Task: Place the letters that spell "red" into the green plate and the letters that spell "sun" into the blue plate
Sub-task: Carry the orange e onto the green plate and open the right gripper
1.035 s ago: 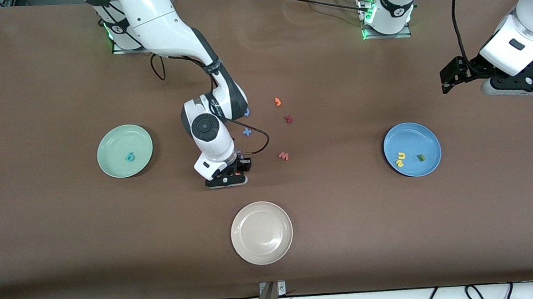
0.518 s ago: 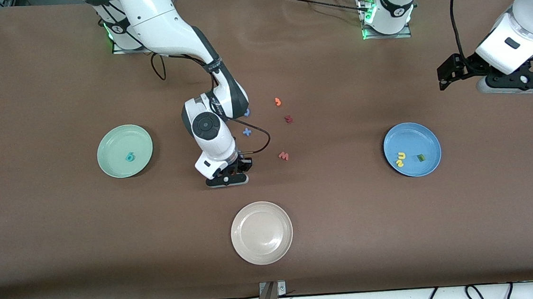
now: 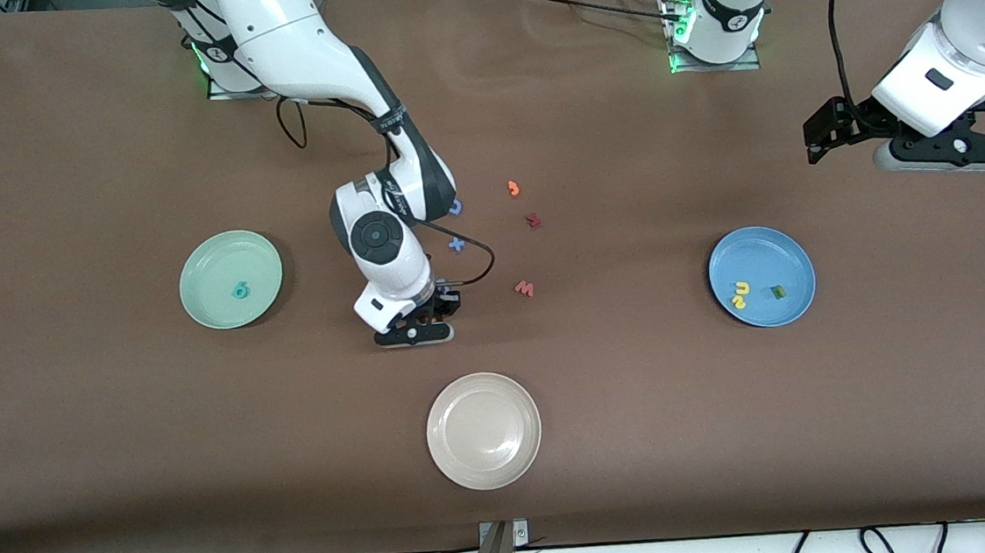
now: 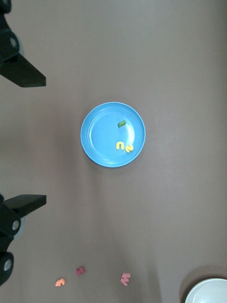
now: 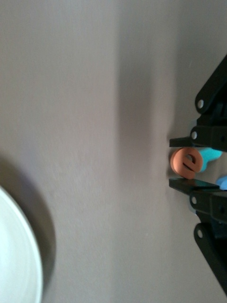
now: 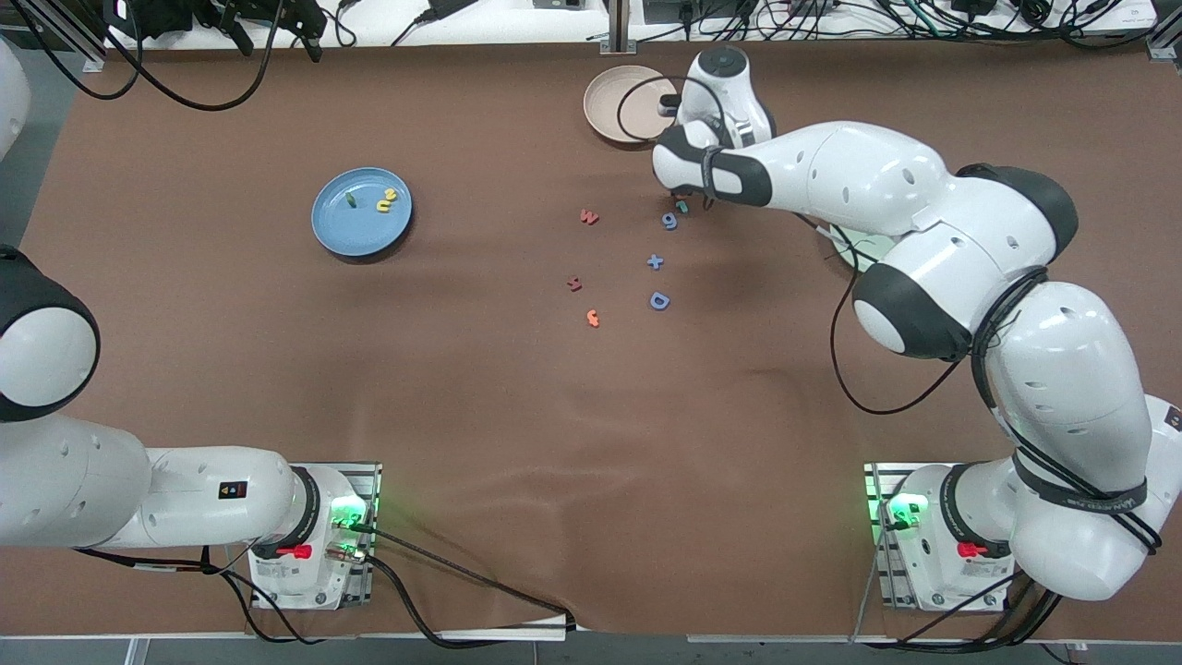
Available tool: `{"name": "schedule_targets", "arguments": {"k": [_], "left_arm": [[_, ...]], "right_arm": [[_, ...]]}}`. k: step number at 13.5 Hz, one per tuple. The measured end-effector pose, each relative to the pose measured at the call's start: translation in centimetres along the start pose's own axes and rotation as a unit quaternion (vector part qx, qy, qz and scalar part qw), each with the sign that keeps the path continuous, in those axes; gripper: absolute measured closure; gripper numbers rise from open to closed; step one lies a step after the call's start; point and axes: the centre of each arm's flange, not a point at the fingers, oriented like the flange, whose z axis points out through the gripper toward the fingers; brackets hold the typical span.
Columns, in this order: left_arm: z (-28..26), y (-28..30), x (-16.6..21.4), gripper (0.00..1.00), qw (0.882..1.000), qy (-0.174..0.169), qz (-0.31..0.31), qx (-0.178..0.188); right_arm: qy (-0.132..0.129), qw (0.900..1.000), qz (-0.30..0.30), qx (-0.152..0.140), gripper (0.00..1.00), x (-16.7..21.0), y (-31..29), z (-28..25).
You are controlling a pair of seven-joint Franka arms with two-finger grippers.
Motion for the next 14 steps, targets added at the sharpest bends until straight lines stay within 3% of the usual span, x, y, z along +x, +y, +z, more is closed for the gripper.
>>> {"name": "schedule_targets", "arguments": {"k": [4,7,11,14], "left_arm": [[0.0,0.0,0.0,0.0,1.0,0.0,0.0,0.0],[0.0,0.0,0.0,0.0,1.0,0.0,0.0,0.0],[0.0,0.0,0.0,0.0,1.0,0.0,0.0,0.0],[0.0,0.0,0.0,0.0,1.0,0.0,0.0,0.0]], "right_arm": [[-0.047,0.999,0.002,-0.018,0.7,3.2,5.4,-8.6],[-0.065,0.998,-0.009,-0.021,0.7,5.1,11.0,-12.9],[-0.124,0.991,-0.017,-0.054,0.7,5.9,20.8,-14.9],[-0.15,0.987,-0.022,-0.061,0.7,5.0,27.6,-13.2]]}}
